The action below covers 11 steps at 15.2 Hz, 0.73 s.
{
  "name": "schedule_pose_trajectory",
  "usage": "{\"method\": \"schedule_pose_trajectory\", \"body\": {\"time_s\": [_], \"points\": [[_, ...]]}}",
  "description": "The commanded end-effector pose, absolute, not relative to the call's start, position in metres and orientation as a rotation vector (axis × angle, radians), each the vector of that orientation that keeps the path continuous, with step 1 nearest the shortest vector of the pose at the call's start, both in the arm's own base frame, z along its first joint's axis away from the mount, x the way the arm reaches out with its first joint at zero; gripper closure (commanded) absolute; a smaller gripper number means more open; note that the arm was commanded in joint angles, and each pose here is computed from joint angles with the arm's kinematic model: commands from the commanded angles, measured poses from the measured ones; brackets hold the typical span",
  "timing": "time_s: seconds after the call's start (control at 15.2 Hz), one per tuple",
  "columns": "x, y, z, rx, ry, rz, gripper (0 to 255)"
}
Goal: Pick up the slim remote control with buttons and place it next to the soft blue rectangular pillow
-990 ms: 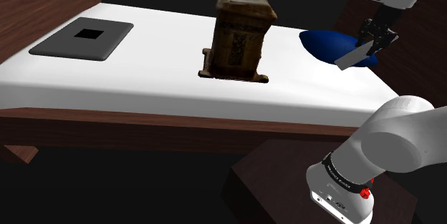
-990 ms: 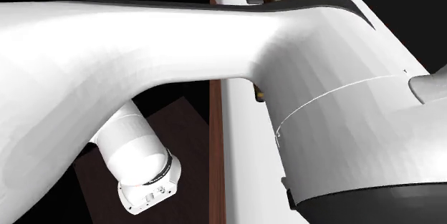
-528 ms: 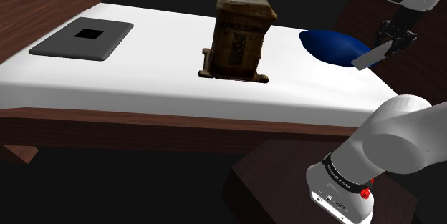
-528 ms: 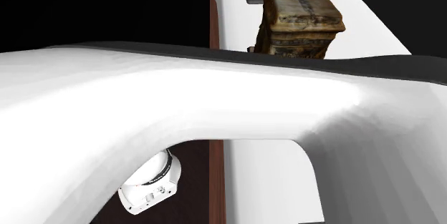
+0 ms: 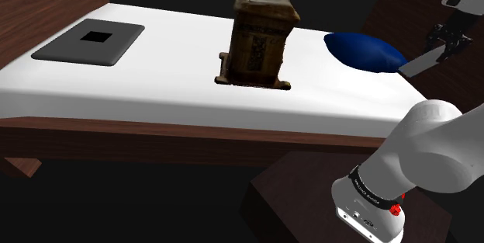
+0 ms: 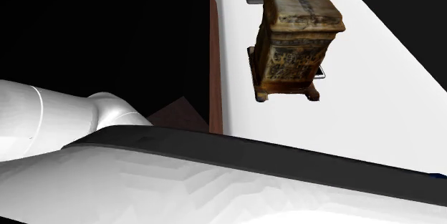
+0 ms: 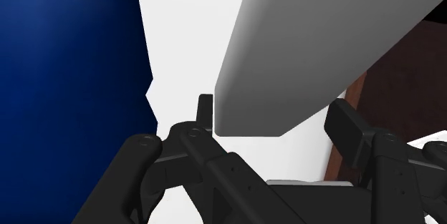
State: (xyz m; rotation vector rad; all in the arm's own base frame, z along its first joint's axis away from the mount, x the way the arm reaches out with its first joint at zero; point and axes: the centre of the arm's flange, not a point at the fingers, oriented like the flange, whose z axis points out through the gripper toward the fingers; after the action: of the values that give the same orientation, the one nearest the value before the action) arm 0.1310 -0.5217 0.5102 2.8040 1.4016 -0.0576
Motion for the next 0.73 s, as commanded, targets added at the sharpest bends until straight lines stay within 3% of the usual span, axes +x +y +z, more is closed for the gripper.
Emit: {"method": "schedule_pose_trajectory", "body": {"time_s": [0.0,0.66], "points": [[0.127,-0.530,0.501,2.802,1.402,-0.060,255],[0.127,-0.530,0.449,2.802,1.402,-0.060,255]]}}
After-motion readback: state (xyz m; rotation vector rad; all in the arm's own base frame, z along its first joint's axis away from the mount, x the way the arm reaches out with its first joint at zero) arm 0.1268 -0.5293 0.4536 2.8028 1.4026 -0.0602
